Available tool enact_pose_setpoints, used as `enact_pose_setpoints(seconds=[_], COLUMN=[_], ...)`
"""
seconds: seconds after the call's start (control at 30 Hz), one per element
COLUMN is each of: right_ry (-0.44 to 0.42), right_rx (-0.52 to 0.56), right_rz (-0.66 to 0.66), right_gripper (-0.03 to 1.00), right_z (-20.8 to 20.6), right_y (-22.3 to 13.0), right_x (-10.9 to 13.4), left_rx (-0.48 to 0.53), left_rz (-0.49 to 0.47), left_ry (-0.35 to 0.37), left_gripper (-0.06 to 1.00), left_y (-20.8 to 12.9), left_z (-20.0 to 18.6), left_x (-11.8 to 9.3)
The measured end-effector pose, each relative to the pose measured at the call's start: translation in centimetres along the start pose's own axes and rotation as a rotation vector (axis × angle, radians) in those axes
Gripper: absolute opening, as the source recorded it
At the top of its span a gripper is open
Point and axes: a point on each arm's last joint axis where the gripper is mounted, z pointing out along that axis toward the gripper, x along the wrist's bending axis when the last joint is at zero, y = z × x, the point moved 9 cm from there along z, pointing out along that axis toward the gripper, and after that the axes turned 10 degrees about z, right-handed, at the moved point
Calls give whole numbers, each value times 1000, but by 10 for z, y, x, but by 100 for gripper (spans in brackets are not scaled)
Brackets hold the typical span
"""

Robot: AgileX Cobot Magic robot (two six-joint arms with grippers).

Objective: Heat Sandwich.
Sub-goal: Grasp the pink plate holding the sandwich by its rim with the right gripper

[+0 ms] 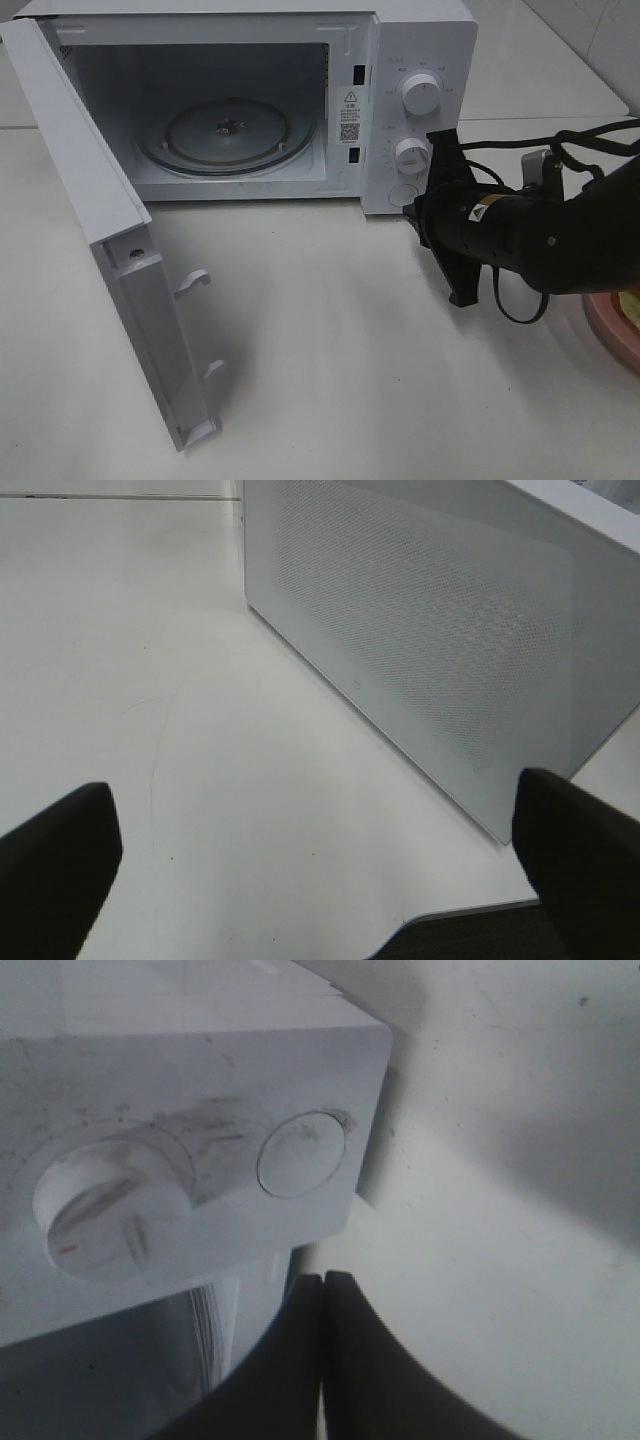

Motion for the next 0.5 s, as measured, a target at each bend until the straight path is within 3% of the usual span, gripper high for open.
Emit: enact_pose_setpoints(seconds=[0.3,0.43,0.5], right_ry=[-116,-184,-194], right_rx=[58,117,127], right_rz=[-226,-463,-497], right_gripper=[2,3,3], right_z=[-24,-42,-44], right_y=[-8,-13,-13], right_x=[-8,-11,-12], left_rx=[0,0,0], left_rz=[0,0,0], left_ry=[0,0,0], left_gripper=[99,99,99], left_y=[0,0,0], left_z=[0,0,0], left_x=[0,0,0])
